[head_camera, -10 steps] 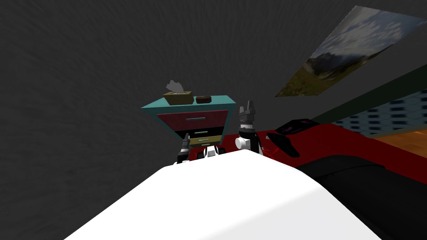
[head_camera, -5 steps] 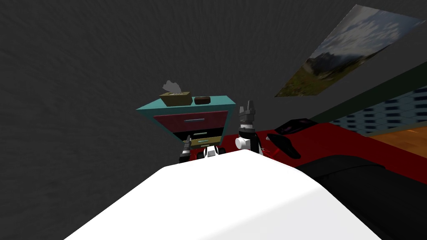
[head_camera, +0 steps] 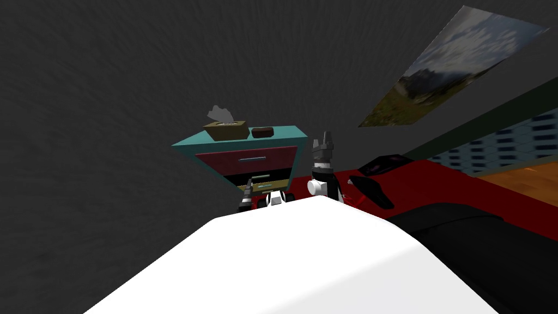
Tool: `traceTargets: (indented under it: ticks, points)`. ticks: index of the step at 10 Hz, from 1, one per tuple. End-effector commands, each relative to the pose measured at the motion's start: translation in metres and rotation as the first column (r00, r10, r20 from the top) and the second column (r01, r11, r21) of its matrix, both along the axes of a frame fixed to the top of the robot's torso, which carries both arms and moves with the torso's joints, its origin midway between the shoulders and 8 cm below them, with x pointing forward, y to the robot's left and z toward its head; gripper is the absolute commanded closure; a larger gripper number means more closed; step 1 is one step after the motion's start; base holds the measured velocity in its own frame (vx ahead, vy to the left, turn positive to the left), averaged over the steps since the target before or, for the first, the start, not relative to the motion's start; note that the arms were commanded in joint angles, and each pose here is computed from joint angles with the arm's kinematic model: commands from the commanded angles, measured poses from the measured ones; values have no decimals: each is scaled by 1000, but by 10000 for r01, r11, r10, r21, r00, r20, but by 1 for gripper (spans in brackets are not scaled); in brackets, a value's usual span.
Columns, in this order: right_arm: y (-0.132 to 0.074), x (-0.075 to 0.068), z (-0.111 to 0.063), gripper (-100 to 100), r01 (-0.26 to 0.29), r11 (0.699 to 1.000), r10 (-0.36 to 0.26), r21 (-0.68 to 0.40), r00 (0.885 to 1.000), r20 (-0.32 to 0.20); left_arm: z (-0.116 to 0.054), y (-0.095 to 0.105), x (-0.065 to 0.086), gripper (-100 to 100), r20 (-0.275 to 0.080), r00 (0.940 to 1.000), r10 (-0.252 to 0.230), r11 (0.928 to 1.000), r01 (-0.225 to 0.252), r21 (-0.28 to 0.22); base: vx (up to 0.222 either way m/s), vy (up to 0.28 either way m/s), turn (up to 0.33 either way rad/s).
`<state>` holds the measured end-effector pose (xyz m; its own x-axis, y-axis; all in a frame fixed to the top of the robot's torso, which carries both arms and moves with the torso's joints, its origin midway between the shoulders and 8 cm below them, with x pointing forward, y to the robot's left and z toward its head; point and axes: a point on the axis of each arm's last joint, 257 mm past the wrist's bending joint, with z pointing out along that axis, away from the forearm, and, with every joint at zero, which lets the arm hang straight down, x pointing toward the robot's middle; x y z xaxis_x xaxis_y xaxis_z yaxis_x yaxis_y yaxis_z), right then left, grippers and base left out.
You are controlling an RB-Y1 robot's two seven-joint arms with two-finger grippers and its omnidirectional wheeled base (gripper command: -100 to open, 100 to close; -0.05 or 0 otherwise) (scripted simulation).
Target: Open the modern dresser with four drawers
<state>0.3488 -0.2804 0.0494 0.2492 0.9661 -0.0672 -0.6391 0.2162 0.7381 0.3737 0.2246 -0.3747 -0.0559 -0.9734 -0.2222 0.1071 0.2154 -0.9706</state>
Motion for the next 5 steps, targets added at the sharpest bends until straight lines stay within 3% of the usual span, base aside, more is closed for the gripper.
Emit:
traceTargets:
  ticks: [1,2,4,5]
  points:
    - [0,0,0,0,0,10000,0,0,10000,0,-2,-7,-1,-100,-48,10000,29,9999,-30,-167,10,-3,-3]
    - [0,0,0,0,0,10000,0,0,10000,0,2,-8,9,-100,-55,10000,35,9998,-36,-182,26,-7,-2]
    - [0,0,0,0,0,10000,0,0,10000,0,4,-9,9,-100,-23,10000,34,9998,-35,-182,33,-6,-3]
    - [0,0,0,0,0,10000,0,0,10000,0,-2,-8,0,100,-55,10000,32,9998,-33,-184,-23,2,5]
